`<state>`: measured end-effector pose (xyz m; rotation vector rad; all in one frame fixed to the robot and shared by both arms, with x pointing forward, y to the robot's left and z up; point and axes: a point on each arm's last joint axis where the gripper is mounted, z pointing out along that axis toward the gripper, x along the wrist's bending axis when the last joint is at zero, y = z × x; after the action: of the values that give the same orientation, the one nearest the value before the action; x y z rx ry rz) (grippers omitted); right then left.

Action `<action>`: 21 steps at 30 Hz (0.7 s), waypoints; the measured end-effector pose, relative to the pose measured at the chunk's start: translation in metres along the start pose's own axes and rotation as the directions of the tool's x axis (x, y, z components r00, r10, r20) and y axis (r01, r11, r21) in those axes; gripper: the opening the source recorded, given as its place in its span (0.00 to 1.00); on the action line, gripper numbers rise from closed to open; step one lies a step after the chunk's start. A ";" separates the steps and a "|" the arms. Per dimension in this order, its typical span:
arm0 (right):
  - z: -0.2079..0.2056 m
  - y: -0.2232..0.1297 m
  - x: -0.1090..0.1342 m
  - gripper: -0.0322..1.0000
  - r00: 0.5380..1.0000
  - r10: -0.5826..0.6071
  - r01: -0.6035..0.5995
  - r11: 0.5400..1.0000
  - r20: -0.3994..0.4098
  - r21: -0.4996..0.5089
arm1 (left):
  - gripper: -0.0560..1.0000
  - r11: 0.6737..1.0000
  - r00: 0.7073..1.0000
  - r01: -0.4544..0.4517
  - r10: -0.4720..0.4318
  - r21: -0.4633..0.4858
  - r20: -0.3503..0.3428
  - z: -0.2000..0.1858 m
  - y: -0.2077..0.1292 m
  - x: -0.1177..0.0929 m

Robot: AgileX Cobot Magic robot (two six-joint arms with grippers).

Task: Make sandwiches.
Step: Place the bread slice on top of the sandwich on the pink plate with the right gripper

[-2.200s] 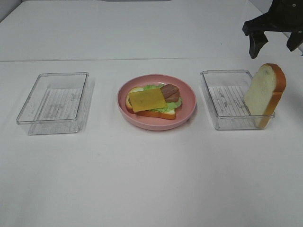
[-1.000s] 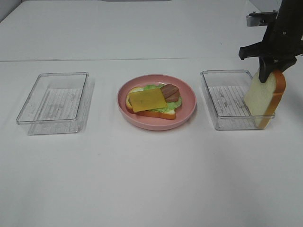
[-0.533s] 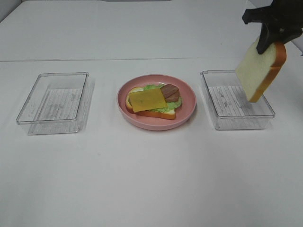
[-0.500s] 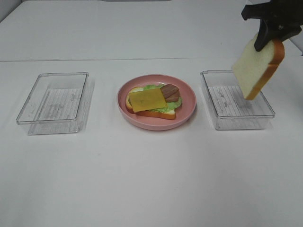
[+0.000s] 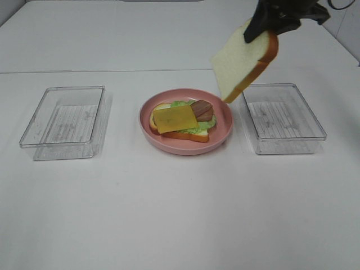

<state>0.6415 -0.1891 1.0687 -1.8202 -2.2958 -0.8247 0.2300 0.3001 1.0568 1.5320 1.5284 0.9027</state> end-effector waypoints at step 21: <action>0.114 0.001 0.033 0.26 0.972 0.159 -0.150 0.987 -0.171 0.064 | 0.99 1.000 1.000 0.000 0.000 0.000 0.000 0.000 0.000 0.000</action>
<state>0.6616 -0.1068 0.9857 -1.7990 -2.0212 -0.8561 0.2300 0.3001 1.0568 1.5320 1.5284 0.9027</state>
